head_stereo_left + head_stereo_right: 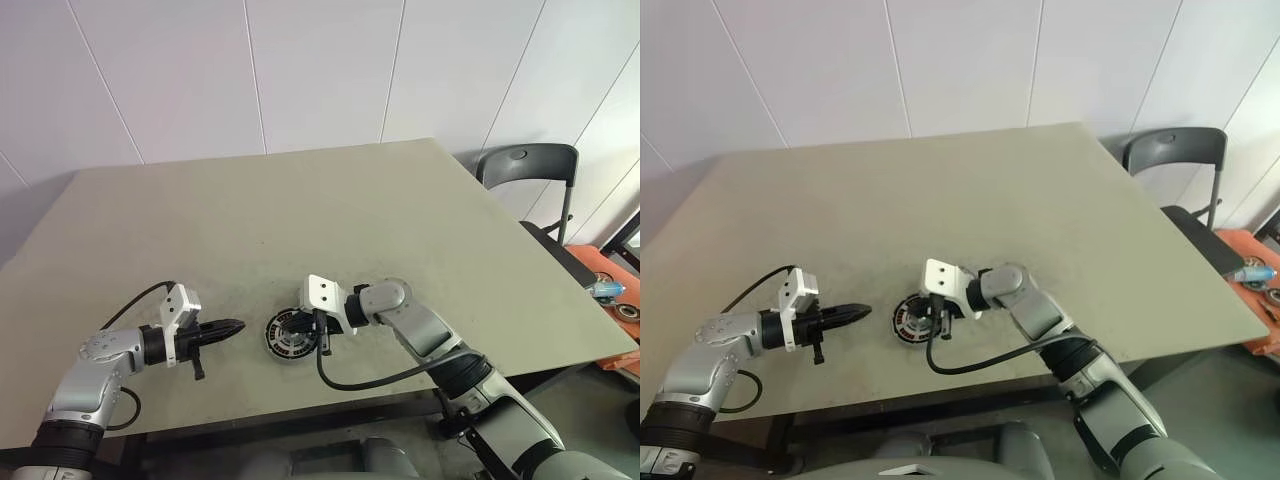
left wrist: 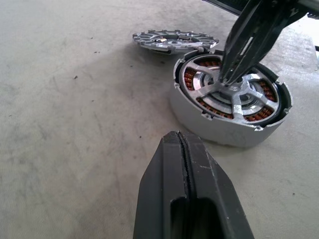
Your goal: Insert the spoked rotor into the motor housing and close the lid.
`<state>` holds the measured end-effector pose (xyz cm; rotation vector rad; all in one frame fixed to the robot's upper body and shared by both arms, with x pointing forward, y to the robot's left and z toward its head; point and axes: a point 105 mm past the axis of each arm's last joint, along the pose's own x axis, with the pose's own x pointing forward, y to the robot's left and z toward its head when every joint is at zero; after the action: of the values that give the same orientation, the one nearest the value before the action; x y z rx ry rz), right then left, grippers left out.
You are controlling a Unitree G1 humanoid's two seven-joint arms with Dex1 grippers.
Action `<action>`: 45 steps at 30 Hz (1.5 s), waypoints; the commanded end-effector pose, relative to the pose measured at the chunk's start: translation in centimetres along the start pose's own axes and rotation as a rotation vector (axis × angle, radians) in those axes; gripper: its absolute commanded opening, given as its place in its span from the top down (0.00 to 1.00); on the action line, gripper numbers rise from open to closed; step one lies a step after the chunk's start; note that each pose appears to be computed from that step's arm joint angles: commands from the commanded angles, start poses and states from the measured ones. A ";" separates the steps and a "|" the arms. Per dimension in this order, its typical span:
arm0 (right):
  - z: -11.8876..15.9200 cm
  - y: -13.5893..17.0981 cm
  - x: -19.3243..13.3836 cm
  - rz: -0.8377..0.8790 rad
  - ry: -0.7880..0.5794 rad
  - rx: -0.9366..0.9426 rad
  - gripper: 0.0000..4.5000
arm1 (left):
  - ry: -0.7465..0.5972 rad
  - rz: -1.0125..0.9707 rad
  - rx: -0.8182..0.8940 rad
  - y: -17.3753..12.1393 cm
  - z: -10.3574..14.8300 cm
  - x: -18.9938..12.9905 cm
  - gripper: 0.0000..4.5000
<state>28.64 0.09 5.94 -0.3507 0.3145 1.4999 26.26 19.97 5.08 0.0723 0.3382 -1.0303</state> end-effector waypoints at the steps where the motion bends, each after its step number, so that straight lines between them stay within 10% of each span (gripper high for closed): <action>1: 2.2 -0.8 -0.9 -0.023 -0.135 0.085 0.99 | -0.024 0.000 0.043 0.1 0.9 0.0 1.00; 14: 2.5 -1.1 -4.8 -0.036 0.006 -0.054 0.99 | -0.028 -0.010 0.039 -0.6 0.5 0.6 1.00; 28: 2.9 0.2 -3.9 0.109 0.160 -0.276 0.07 | -0.035 0.015 0.040 -0.5 0.5 0.6 1.00; 45: -0.3 -1.8 -4.8 0.025 0.335 -0.366 0.07 | -0.039 0.013 0.047 -0.8 1.4 1.4 1.00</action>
<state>30.53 -4.31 7.66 -0.8787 0.3057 1.4988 26.11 18.35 4.78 0.0630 0.3207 -1.0132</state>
